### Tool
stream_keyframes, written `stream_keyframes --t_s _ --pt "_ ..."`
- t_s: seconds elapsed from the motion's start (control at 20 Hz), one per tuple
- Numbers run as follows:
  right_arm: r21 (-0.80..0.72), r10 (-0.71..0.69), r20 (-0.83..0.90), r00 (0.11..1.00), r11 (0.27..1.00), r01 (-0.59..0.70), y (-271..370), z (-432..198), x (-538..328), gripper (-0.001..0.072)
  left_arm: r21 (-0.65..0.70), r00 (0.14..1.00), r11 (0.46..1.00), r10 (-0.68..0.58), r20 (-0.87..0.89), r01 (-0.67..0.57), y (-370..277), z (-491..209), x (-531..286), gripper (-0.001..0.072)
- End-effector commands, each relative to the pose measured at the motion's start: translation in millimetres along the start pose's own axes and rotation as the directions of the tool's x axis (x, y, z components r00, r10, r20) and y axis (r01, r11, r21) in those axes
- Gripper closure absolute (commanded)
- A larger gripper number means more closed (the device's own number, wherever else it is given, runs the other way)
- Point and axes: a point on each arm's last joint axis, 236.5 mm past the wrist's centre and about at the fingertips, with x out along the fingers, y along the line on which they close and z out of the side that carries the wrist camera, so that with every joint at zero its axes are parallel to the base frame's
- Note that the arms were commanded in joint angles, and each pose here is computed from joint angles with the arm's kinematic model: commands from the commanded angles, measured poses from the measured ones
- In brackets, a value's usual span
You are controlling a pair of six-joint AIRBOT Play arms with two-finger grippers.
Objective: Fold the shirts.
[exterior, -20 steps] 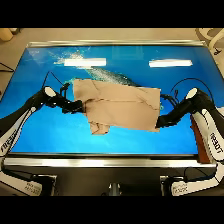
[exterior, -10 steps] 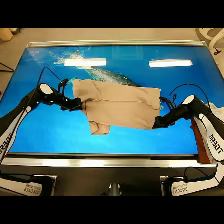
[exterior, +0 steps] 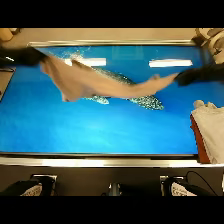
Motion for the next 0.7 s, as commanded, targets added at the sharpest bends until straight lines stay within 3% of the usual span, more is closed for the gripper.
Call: stream_keyframes --t_s 0.0,0.1,0.2,0.65 --pt "-0.087 -0.274 0.501 0.821 0.928 0.363 4 140 -189 0.0696 0.052 0.837 0.980 0.136 0.530 -0.192 -26 134 -202 0.0680" --pt "-0.052 -0.343 0.651 0.677 0.870 0.490 25 160 -274 0.0696 -0.017 0.703 0.961 0.213 0.678 -0.275 -32 153 -286 0.0681" --pt "-0.060 -0.352 0.683 0.640 0.846 0.529 45 155 -311 0.0696 -0.085 0.663 0.955 0.261 0.701 -0.286 -33 145 -318 0.0680" --pt "-0.169 -0.350 0.446 0.824 0.871 0.461 45 99 -266 0.0695 -0.112 0.788 0.949 0.307 0.534 -0.294 -14 111 -274 0.0680"
